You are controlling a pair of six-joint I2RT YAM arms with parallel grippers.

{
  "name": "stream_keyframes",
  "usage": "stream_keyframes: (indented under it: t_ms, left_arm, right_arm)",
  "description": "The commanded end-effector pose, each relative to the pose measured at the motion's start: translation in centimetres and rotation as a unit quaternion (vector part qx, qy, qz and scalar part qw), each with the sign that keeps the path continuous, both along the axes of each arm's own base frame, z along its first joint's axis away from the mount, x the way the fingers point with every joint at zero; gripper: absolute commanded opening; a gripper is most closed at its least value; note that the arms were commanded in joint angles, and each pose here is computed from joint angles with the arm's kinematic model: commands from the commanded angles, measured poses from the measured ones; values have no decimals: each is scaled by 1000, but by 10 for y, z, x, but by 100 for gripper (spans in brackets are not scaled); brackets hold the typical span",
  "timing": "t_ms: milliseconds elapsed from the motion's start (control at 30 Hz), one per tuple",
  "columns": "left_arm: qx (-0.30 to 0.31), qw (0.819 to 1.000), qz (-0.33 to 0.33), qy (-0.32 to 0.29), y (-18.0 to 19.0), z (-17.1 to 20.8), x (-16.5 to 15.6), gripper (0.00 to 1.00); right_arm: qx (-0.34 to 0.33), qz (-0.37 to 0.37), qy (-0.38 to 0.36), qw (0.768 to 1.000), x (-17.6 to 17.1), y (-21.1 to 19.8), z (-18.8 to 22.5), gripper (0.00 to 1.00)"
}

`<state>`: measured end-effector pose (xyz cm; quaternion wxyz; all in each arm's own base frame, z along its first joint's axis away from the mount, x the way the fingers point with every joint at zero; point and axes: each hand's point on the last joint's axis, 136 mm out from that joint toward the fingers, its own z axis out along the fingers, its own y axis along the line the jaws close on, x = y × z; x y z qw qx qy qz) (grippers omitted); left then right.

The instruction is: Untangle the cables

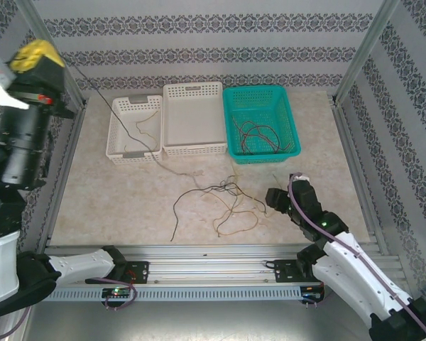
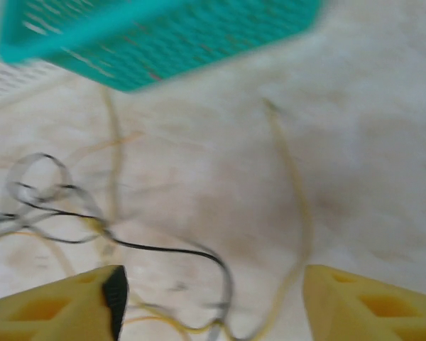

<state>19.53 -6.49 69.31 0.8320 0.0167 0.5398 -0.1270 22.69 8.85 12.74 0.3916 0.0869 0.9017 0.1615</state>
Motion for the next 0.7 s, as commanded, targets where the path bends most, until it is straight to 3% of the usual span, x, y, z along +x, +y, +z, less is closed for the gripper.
stream_keyframes:
  t_ms: [0,100,233,433,667]
  left_arm:
    - [-6,996,-67,55,-38,-28,20,0]
    - [-8,993,-89,73,-51,-38,27,0]
    - [-9,993,-86,79,-51,-40,30,0]
    - [-8,993,-88,83,-47,-38,24,0]
    - [-2,993,-81,87,-39,-41,18,0]
  right_arm:
    - [28,83,-75,993,14,39,36,72]
    - [51,162,-91,981,18,84,36,74]
    - [-9,260,-116,958,14,140,27,77]
    - [-44,281,-87,955,29,168,-5,77]
    - [-146,258,-64,953,51,169,-35,73]
